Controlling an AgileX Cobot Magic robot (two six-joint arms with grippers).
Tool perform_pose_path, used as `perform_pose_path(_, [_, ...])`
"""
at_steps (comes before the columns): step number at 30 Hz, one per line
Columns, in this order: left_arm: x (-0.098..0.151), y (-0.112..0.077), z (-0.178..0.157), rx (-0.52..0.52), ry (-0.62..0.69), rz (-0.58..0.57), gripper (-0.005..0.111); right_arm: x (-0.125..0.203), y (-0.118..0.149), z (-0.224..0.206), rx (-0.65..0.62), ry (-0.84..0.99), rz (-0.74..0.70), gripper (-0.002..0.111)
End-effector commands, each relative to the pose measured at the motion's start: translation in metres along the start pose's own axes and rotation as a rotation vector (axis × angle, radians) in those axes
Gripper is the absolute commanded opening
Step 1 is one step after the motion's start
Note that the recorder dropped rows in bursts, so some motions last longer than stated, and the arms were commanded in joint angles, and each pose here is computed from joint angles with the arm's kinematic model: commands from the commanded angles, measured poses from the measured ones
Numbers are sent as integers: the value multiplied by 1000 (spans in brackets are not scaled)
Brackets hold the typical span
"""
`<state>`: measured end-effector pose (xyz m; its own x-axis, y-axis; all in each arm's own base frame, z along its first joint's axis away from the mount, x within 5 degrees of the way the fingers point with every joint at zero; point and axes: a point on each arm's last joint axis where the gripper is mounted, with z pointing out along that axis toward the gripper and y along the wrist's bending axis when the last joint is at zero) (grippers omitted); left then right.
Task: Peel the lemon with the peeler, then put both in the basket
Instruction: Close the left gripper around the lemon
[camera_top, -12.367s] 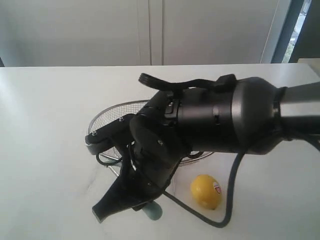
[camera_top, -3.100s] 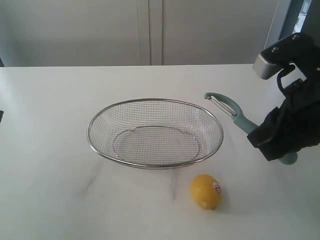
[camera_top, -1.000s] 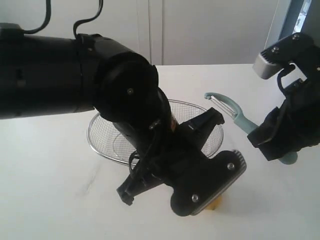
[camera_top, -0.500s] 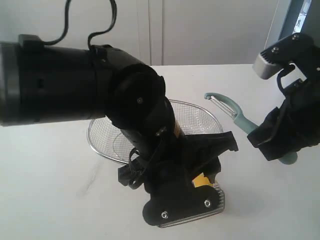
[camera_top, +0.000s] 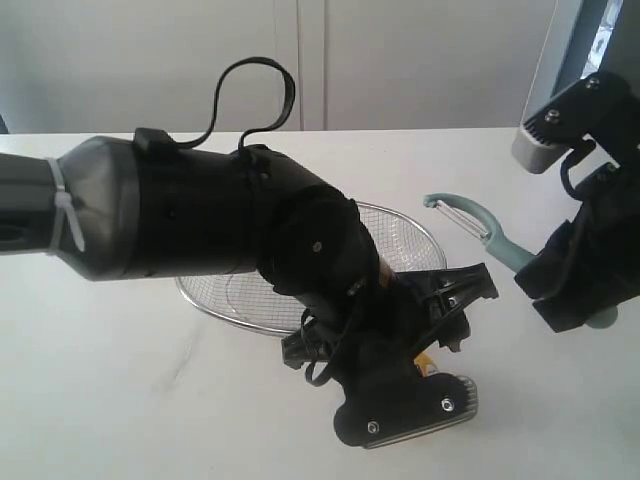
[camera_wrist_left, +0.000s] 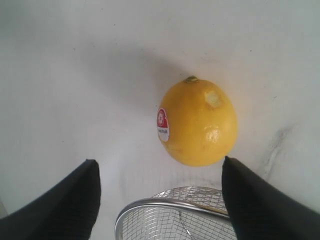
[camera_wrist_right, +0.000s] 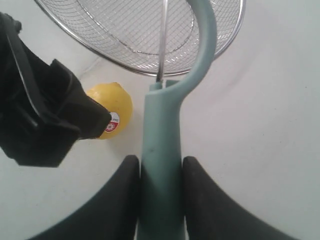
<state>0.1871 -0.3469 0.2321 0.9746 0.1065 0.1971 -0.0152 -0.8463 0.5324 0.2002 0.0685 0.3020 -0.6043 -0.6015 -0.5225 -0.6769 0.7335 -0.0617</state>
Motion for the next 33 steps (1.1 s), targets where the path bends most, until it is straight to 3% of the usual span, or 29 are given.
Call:
perform_pose_path(1, [-3,1,-3,9,-17,-44,74,-1,-1,-4,14,-12,5,0])
perform_pose_path(10, [-4,0,-3,30,-29,-52,74,-10,-7,-4,72,-103,5,0])
perform_pose_path(20, [-4,-1,-3,36,-31,-60,74,-16,-3,-5,21,-175,80,0])
perform_pose_path(23, [-4,-1,-3,34,-30,-60,74,-14,-2,-5,16,-153,88,0])
perform_pose_path(27, [-4,-1,-3,30,-28,-58,74,-7,-3,-6,38,-90,201,0])
perform_pose_path(33, [-2,0,6,8,-13,-55,74,0,0,-27,104,-113,159,0])
